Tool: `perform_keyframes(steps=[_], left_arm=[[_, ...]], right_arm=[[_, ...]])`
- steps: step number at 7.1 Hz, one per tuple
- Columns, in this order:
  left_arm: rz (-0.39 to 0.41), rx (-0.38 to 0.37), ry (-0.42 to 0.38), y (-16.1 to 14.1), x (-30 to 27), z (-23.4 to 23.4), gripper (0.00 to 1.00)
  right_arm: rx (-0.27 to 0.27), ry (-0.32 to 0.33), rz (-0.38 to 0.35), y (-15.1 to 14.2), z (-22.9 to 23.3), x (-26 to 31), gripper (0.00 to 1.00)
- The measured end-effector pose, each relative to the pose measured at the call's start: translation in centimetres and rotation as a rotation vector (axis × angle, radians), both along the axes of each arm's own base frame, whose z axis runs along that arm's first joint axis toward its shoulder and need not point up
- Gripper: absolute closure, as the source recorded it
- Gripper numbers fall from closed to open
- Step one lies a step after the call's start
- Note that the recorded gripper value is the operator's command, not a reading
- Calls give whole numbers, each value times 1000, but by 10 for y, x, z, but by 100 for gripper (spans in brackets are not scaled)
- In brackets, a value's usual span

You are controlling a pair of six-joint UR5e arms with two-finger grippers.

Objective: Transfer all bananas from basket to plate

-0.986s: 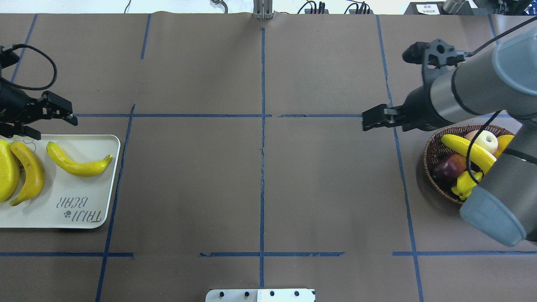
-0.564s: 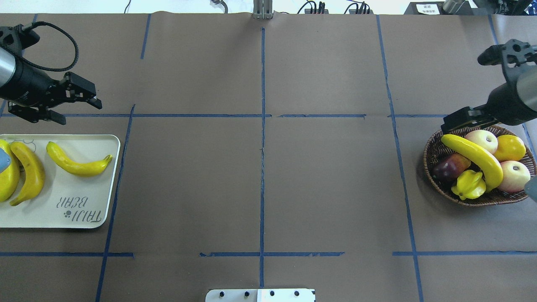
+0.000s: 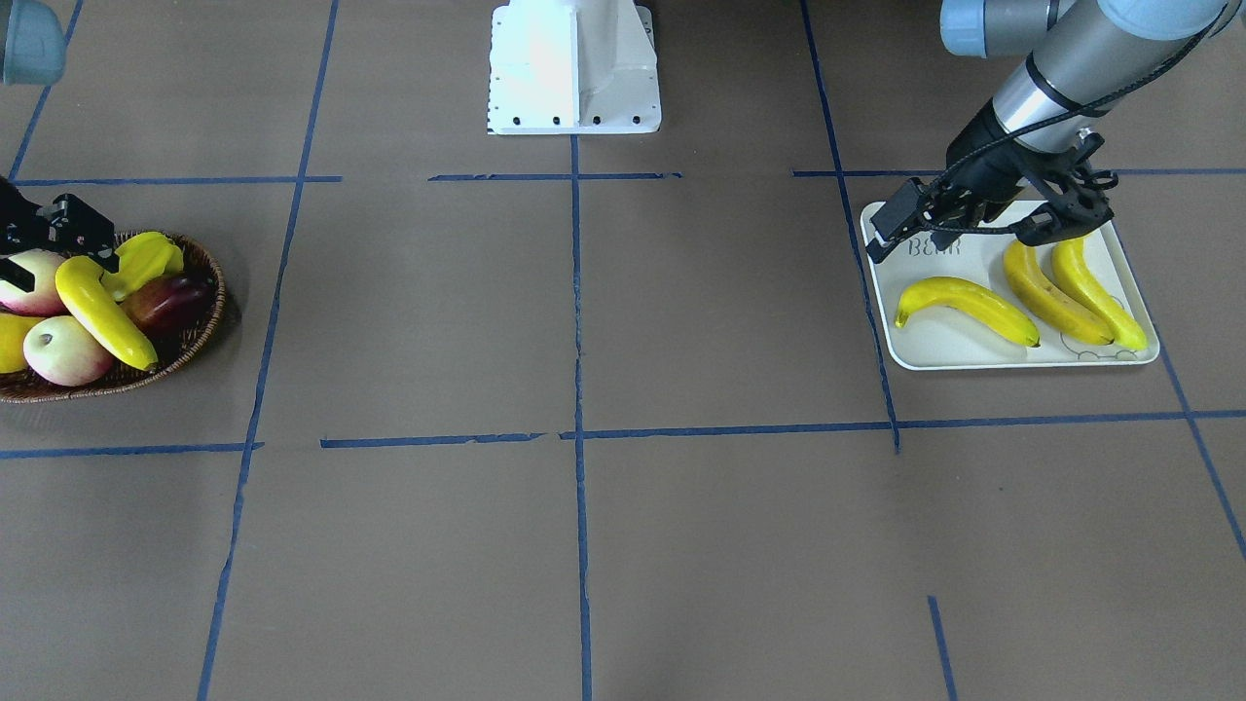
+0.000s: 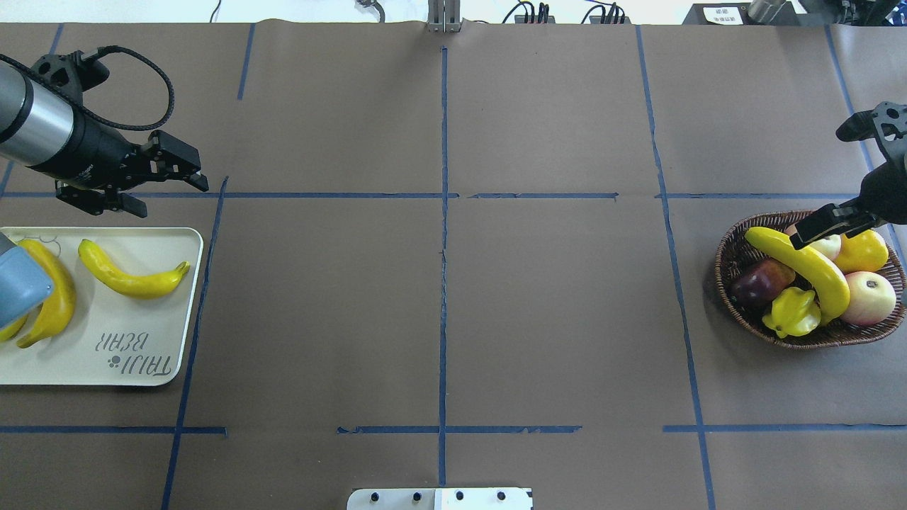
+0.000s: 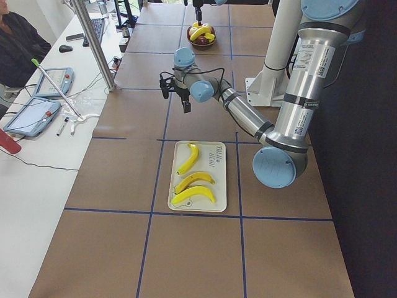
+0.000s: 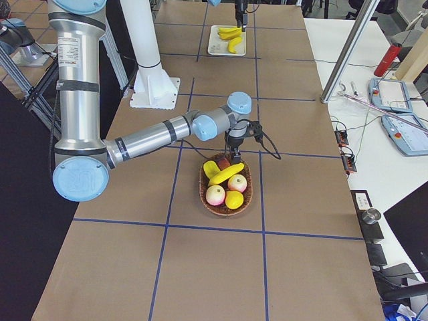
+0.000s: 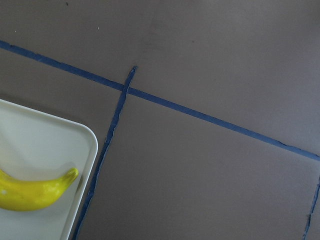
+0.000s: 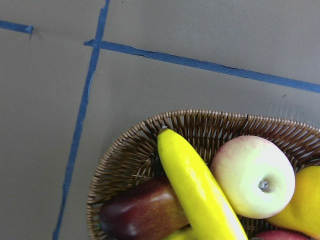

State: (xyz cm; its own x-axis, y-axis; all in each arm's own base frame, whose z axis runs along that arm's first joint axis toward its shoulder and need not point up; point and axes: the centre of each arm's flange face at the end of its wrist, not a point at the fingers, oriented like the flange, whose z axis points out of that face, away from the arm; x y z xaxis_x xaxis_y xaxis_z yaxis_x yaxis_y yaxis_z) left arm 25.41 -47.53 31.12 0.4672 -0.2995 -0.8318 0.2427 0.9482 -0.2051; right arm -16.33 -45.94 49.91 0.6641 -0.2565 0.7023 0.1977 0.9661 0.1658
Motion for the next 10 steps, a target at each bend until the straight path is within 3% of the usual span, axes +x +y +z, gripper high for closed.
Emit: perform_keyframes(steps=[3, 5, 10], left_arm=[[-20, -19, 23, 2, 7, -17, 0], [-20, -18, 28, 3, 7, -21, 0], [-20, -13, 32, 3, 8, -24, 0]], right_arm=[[27, 0, -103, 3, 44, 0, 21], [47, 5, -163, 4, 65, -1, 23], [36, -41, -208, 4, 70, -8, 23]])
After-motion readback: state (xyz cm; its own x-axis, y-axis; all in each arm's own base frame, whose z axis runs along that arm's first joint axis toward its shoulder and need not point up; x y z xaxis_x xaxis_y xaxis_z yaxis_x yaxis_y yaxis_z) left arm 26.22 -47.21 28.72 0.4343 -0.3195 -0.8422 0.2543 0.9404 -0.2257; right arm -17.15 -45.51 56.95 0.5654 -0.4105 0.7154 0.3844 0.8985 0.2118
